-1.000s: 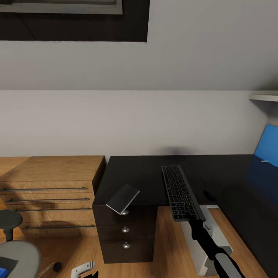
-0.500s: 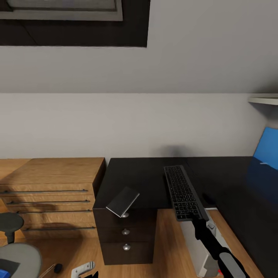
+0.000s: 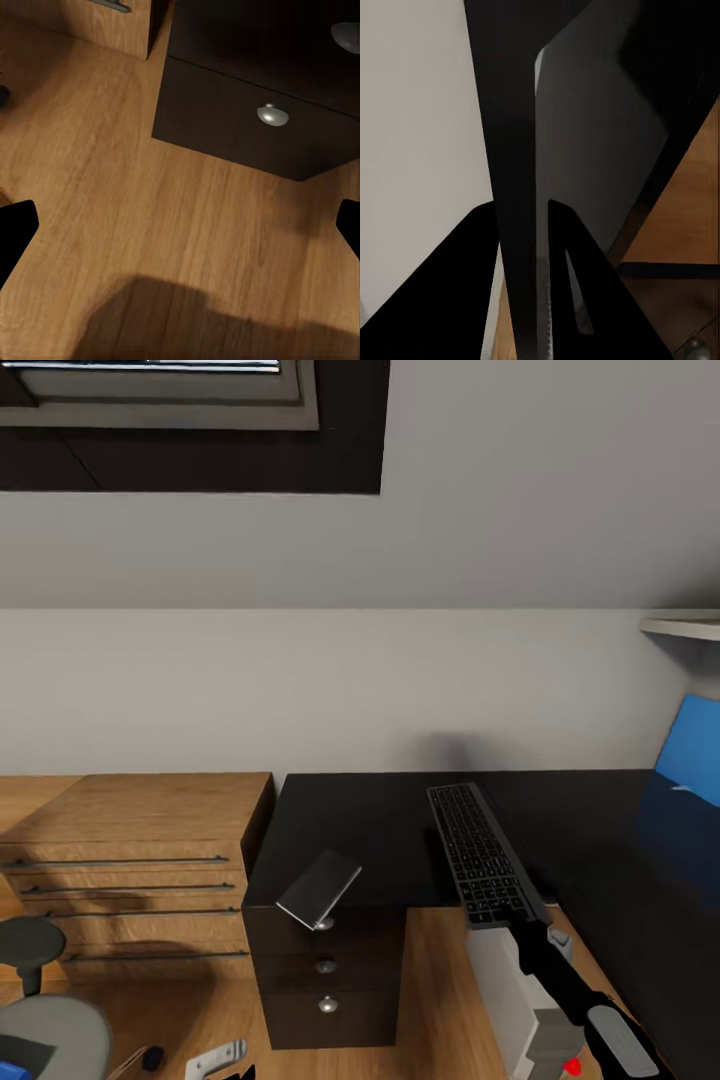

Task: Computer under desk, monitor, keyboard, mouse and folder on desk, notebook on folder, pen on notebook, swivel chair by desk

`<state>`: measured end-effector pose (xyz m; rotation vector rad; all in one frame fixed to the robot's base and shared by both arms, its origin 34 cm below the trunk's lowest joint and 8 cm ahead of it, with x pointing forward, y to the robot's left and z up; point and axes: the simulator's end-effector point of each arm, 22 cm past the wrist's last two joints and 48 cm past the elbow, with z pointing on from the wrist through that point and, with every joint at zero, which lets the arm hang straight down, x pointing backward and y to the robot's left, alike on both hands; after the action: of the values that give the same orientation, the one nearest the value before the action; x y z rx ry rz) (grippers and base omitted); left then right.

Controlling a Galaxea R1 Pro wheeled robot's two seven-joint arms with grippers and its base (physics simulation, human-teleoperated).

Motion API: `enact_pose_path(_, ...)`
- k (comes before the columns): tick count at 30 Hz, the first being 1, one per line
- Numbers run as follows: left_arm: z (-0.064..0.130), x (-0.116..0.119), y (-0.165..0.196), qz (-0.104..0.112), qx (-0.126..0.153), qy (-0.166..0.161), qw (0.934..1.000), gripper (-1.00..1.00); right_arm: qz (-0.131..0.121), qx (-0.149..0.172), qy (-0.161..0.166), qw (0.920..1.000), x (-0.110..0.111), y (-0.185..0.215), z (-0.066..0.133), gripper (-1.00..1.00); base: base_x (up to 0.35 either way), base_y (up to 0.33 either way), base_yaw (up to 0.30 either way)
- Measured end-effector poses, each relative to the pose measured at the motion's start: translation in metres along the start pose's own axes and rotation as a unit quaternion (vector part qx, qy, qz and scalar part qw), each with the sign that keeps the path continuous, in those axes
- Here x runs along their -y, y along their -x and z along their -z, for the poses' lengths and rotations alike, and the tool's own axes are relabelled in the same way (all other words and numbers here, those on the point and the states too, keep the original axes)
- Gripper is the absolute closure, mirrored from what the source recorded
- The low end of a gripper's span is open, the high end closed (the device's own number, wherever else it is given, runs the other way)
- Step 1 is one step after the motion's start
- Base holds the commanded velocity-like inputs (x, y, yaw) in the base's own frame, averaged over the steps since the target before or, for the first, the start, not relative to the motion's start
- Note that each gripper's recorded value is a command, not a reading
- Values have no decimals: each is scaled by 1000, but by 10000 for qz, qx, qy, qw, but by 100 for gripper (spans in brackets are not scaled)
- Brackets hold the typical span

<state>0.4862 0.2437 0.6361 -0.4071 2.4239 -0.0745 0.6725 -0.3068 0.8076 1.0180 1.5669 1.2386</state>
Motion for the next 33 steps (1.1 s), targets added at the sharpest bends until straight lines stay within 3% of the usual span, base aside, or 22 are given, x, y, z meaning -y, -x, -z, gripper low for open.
enact_pose_path(8, 7, 1, -13, -30, -203, 21, 9998, -100, 81, -78, -247, 9996, -3, 17, 9, 100, 0, 0, 0)
enact_pose_path(11, 11, 2, -10, -32, -189, 17, 9998, -100, 43, -196, -281, 9994, -7, 19, 12, 100, 0, 0, 0)
enact_pose_path(17, 17, 3, 2, -23, 5, 7, 10000, -100, 300, -302, -479, 9979, -26, 35, 12, 100, 0, 0, 0)
enact_pose_path(24, 22, 3, -10, -31, -107, 15, 9999, -100, 415, -369, -638, 9964, -33, 43, 16, 100, 0, 0, 0)
enact_pose_path(30, 22, 7, 1, -64, 302, -22, 9995, -100, 437, -396, -651, 9961, -33, 44, 17, 100, 0, 0, 0)
enact_pose_path(33, 22, 8, 3, -66, 375, -27, 9993, -100, 404, -386, -611, 9966, -34, 43, 17, 100, 0, 0, 0)
